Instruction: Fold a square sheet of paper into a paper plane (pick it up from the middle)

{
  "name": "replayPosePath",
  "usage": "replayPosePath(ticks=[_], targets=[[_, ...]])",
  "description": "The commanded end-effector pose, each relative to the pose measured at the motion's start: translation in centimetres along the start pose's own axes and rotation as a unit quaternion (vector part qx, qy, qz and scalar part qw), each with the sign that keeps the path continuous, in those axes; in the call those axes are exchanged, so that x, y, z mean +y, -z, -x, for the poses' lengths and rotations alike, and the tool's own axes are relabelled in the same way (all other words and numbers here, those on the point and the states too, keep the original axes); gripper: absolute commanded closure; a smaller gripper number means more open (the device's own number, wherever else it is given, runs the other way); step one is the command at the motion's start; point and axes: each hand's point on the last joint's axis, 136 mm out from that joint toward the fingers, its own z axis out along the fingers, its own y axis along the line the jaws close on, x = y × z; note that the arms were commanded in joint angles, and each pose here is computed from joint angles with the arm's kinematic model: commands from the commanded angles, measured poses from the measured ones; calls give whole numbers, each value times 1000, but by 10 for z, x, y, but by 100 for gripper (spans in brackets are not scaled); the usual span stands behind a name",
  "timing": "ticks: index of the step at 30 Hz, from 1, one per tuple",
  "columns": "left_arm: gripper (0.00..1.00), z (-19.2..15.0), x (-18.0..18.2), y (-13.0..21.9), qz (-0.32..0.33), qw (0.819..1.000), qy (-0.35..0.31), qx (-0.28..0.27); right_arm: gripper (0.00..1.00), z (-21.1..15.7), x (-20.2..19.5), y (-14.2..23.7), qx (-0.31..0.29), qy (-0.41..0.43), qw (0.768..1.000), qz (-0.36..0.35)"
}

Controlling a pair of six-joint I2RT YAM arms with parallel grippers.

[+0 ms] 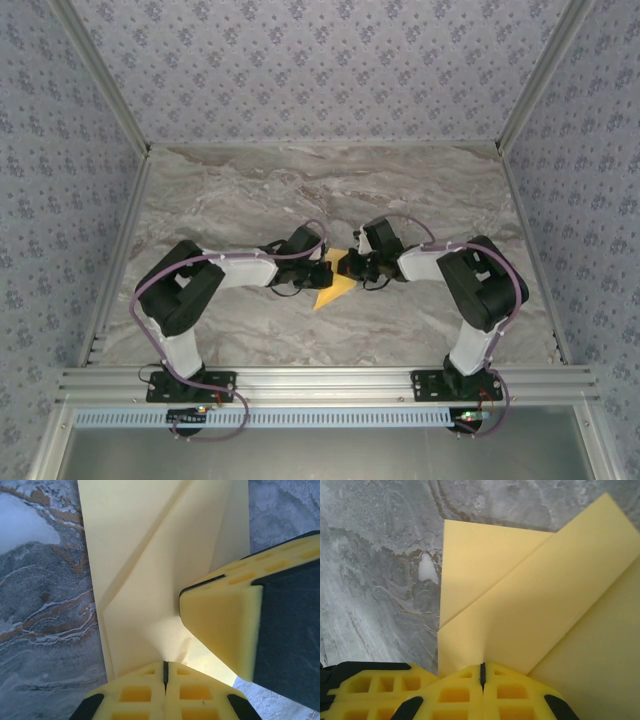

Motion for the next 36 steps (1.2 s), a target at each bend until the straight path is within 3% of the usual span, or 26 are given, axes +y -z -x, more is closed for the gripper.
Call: replayPosePath(ticks=[1,5,9,12,17,36], targets=[[100,-29,14,1,23,999,4,40,100,-6,-17,-5,6,-21,999,-26],[100,-8,-16,18,-22,1000,-2,11,100,-13,-35,-5,15,-31,998,-60],[88,9,-39,44,-49,998,25,-20,100,-18,-44,-4,19,-34,996,-77],[83,6,-44,54,-53,996,64,-29,100,-18,-46,-5,20,-39,996,-80],[81,-9,-46,50,-49,994,100,-12,100,-18,-46,-9,24,-44,996,-80],[86,-36,3,18,31,987,154,21,100,-24,-54,-11,35,-49,994,-92]])
